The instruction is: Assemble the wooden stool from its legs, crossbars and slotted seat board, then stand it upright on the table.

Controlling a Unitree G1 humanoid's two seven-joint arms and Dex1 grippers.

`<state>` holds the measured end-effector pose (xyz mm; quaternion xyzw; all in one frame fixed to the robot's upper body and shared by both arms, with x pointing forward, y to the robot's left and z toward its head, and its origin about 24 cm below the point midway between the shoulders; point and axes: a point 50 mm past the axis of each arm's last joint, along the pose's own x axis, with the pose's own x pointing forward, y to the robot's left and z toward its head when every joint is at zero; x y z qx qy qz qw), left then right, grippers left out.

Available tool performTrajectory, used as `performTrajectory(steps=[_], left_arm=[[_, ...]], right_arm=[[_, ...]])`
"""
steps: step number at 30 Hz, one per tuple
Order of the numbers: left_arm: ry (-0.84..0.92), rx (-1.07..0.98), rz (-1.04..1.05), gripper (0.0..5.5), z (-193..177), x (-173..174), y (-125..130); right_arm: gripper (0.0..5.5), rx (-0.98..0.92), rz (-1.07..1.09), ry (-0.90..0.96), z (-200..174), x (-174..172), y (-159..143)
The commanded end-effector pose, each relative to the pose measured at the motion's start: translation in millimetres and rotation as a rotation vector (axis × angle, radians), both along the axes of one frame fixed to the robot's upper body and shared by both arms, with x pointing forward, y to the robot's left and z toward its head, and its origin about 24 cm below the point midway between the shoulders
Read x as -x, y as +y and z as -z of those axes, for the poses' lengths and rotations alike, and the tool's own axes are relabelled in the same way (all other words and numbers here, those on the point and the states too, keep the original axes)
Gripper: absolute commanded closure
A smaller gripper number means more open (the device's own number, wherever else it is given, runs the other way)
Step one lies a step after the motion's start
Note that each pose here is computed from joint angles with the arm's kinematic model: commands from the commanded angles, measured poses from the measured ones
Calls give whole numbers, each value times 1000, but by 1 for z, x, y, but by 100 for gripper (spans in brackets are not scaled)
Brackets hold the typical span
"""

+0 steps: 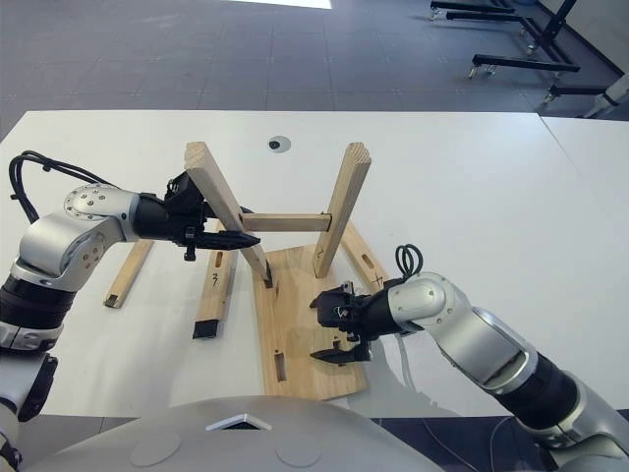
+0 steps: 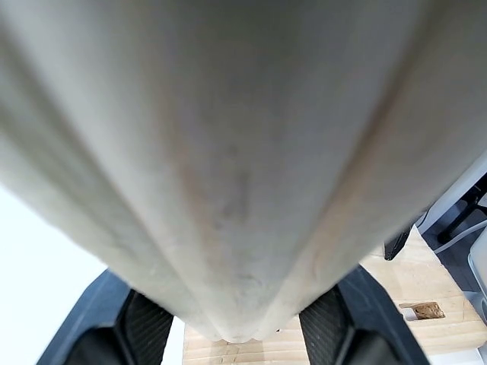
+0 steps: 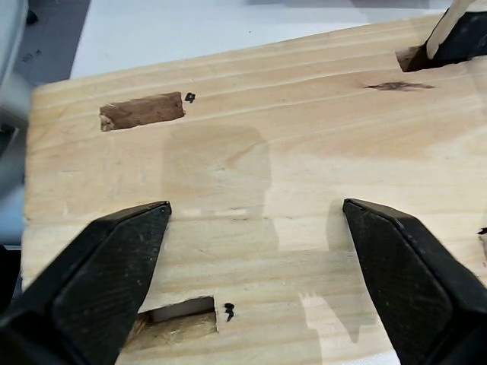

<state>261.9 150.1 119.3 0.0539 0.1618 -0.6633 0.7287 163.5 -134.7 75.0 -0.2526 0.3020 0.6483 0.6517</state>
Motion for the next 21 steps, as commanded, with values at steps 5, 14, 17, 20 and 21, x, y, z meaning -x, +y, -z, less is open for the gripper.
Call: performTrajectory(steps=[5, 14, 17, 20, 21], left_arm=[[160, -160, -38, 348, 33, 12, 8], [183, -120, -28, 348, 33, 20, 2], [209, -70, 54, 348, 31, 31, -2], [218, -52, 98, 348, 29, 36, -3], [217, -55, 103, 348, 29, 37, -3]], right_arm=[[132, 194, 62, 144, 33, 26, -4], [132, 265, 153, 120, 47, 21, -7], [132, 268, 158, 124, 48, 22, -9], [132, 269, 161, 125, 49, 22, -9], [132, 270, 161, 123, 49, 22, -9]])
